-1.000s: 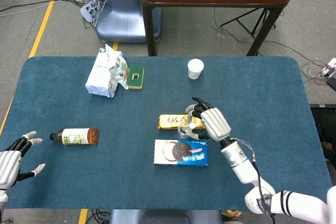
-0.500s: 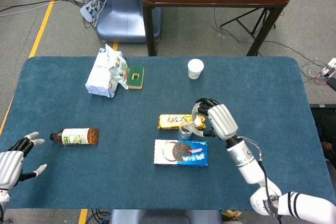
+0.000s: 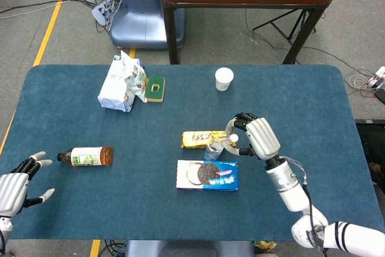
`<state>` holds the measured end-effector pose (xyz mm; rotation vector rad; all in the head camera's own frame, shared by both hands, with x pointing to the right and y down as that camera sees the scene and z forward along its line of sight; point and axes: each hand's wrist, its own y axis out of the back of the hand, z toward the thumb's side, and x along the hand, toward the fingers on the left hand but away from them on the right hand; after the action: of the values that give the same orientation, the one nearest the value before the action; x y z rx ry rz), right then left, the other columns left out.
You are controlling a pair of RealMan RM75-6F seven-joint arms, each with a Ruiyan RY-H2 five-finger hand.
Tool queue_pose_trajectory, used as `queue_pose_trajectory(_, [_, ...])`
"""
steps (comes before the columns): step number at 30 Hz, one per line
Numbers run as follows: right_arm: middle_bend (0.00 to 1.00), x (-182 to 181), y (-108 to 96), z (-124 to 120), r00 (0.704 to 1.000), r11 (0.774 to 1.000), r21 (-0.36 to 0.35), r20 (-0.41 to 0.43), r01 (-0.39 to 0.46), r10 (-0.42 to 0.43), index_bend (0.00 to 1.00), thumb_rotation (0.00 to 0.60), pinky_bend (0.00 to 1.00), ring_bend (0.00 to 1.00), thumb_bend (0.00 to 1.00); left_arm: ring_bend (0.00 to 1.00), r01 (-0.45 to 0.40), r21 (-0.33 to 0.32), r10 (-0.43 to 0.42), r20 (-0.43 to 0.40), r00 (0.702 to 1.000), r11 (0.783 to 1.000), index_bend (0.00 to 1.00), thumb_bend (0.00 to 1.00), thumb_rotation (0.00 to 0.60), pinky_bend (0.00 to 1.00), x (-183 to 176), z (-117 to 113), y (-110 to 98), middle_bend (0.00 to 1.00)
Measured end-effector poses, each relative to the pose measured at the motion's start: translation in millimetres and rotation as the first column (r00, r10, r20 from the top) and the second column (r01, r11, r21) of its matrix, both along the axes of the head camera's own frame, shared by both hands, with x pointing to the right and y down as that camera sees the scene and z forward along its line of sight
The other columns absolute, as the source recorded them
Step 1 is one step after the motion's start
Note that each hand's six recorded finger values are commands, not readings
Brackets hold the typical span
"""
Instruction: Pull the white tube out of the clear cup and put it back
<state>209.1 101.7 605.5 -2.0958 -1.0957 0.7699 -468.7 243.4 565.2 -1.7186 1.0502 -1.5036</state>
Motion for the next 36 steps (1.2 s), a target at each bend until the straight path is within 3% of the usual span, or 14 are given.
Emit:
queue_pose_trajectory(15, [0.6,0.8,-4.9,-19.5,1.0,0.998,0.057,0.018,0.004,-0.005,0.71,0.6,0.41,0.4,0.48,0.2,-0.002,-0.002,0.002,-0.003,1.0,1.0,0.28,0.21,0.6,0.39,0.8,0.2,0.3,0.15])
queue_pose_trajectory(26, [0.63,39.0,-10.2,-37.4,0.989,0.995,0.094,-0.14,-0.043,0.055,0.72,0.6,0.44,0.43,0.48,0.2,-0.009,-0.012,0.009,-0.006,1.0,1.0,0.28,0.21,0.6,0.39,3.2,2.2,1.5,0.15])
queue_pose_trajectory(32, [0.64,67.9,-7.3,-39.3,0.973,0.993,0.053,-0.201,-0.102,0.11,0.72,0.6,0.44,0.43,0.48,0.2,-0.018,-0.022,0.018,-0.004,1.0,1.0,0.28,0.21,0.6,0.39,5.9,4.7,2.4,0.15])
queue_pose_trajectory(36, [0.64,77.8,-2.9,-35.2,0.973,0.992,0.006,-0.19,-0.129,0.128,0.72,0.6,0.44,0.44,0.48,0.2,-0.021,-0.027,0.021,-0.003,1.0,0.999,0.28,0.21,0.6,0.39,6.9,6.1,2.7,0.16])
